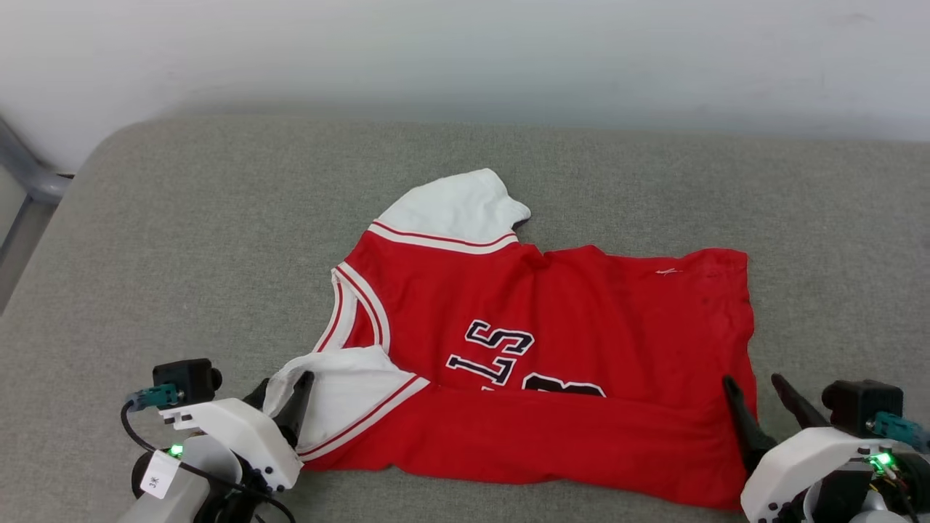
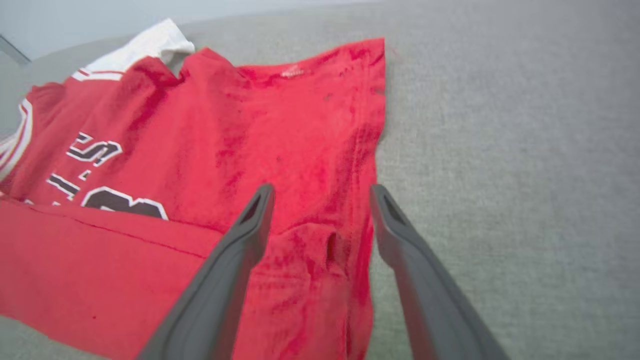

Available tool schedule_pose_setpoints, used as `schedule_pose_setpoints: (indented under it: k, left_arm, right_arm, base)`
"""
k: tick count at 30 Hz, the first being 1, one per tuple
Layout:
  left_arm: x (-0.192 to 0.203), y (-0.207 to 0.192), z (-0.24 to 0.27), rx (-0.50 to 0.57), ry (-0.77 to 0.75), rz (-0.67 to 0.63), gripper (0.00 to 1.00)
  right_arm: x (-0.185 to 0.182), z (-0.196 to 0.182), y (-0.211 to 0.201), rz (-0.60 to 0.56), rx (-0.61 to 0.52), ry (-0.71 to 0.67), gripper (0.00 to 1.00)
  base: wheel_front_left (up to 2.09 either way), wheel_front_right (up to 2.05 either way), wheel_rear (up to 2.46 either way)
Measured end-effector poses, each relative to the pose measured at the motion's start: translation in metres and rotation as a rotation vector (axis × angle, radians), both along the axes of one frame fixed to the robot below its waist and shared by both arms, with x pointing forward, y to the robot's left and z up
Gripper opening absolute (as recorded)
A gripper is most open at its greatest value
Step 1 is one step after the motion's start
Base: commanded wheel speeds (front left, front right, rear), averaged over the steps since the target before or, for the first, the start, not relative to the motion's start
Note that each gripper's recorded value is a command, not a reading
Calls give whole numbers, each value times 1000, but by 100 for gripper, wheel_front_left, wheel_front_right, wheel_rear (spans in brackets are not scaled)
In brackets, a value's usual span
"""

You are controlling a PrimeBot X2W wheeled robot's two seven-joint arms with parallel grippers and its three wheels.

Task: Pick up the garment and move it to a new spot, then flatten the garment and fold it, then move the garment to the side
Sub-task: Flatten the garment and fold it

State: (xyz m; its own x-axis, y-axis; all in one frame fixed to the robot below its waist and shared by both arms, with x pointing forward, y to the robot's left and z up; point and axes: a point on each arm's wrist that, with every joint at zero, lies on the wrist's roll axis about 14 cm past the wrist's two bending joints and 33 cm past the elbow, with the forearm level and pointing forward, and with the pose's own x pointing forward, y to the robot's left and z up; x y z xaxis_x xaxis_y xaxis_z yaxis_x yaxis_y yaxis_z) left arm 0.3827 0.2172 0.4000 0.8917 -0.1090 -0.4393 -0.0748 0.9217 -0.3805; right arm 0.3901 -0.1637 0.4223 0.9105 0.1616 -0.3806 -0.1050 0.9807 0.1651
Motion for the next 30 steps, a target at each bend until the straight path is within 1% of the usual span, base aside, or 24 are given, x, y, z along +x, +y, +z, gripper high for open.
schedule_pose_setpoints:
  k: [5, 10, 14, 16, 21, 25, 30]
  left_arm:
    - [1, 18, 18, 52, -46, 15, 100]
    - [2, 26, 35, 96, -28, -49, 100]
    - [-5, 24, 34, 113, 83, -138, 100]
    - [-12, 24, 28, 109, 175, -180, 100]
    - [-34, 20, 4, 69, 381, -241, 100]
    - [-43, 9, -14, 26, 480, -264, 100]
    - [-49, 0, -33, -13, 569, -285, 100]
  right_arm:
    - [2, 40, -4, -38, 13, -192, 100]
    - [-6, 60, -9, -64, 17, -272, 100]
    - [-10, 63, -10, -74, 22, -277, 100]
    - [-10, 64, -11, -79, 25, -281, 100]
    - [-10, 55, -14, -93, 25, -251, 100]
    - [-7, 46, -18, -109, 33, -226, 100]
    - [-7, 34, -28, -143, 38, -187, 100]
  base:
    - [0, 0, 0]
    - [0, 0, 0]
    - [0, 0, 0]
    - [0, 0, 0]
    - [0, 0, 0]
    - [0, 0, 0]
    - [0, 0, 0]
